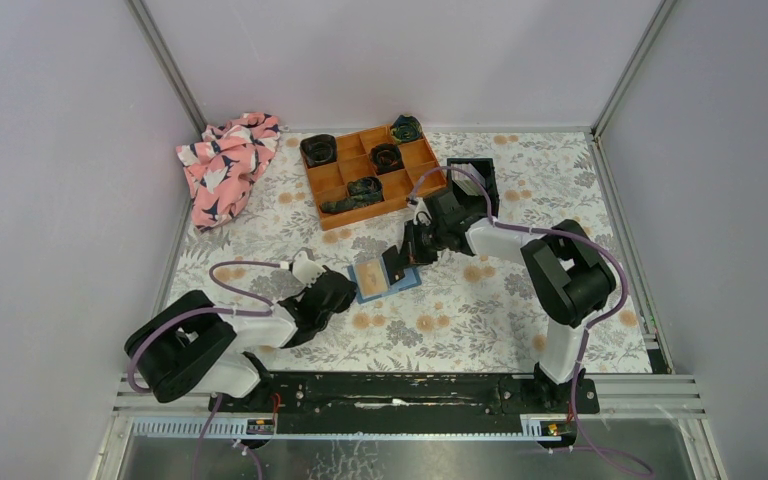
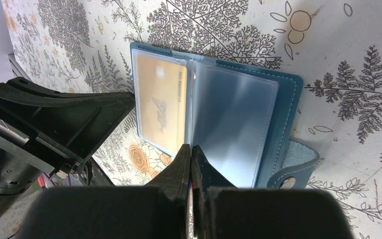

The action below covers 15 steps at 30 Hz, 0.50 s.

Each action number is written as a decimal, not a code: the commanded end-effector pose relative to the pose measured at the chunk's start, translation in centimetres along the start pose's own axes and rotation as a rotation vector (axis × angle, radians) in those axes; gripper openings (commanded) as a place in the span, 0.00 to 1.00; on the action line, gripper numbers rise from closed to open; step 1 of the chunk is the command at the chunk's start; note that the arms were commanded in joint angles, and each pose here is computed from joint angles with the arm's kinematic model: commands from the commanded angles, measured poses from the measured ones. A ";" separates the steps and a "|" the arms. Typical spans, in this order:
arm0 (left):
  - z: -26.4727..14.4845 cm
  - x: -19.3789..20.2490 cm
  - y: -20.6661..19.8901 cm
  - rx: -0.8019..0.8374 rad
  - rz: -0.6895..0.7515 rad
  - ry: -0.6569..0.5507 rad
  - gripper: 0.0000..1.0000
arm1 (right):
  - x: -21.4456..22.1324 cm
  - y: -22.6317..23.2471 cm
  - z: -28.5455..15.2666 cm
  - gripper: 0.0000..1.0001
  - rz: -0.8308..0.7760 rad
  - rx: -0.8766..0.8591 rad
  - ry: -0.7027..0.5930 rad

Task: Put the credit cards into the card holder
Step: Insert the credit card into the card holder.

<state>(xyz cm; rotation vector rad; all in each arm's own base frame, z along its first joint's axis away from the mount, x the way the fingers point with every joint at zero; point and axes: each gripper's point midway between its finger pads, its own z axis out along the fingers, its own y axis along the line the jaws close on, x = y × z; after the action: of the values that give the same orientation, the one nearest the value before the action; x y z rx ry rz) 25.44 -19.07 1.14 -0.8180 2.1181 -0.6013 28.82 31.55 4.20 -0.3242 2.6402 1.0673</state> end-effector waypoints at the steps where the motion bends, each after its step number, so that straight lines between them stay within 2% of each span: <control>1: 0.2 0.6 4.6 -0.149 0.090 0.012 0.10 | -0.9 1.1 -0.2 0.00 -0.041 -0.056 -0.020; 15: 0.5 0.7 4.7 -0.162 0.104 0.013 0.10 | 0.1 0.7 0.7 0.00 -0.008 -0.085 0.005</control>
<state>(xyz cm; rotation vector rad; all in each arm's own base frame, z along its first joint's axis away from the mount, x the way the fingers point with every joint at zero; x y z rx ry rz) 25.99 -19.23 1.08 -0.8261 2.1052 -0.5913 28.59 32.15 3.98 -0.3460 2.6231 1.1364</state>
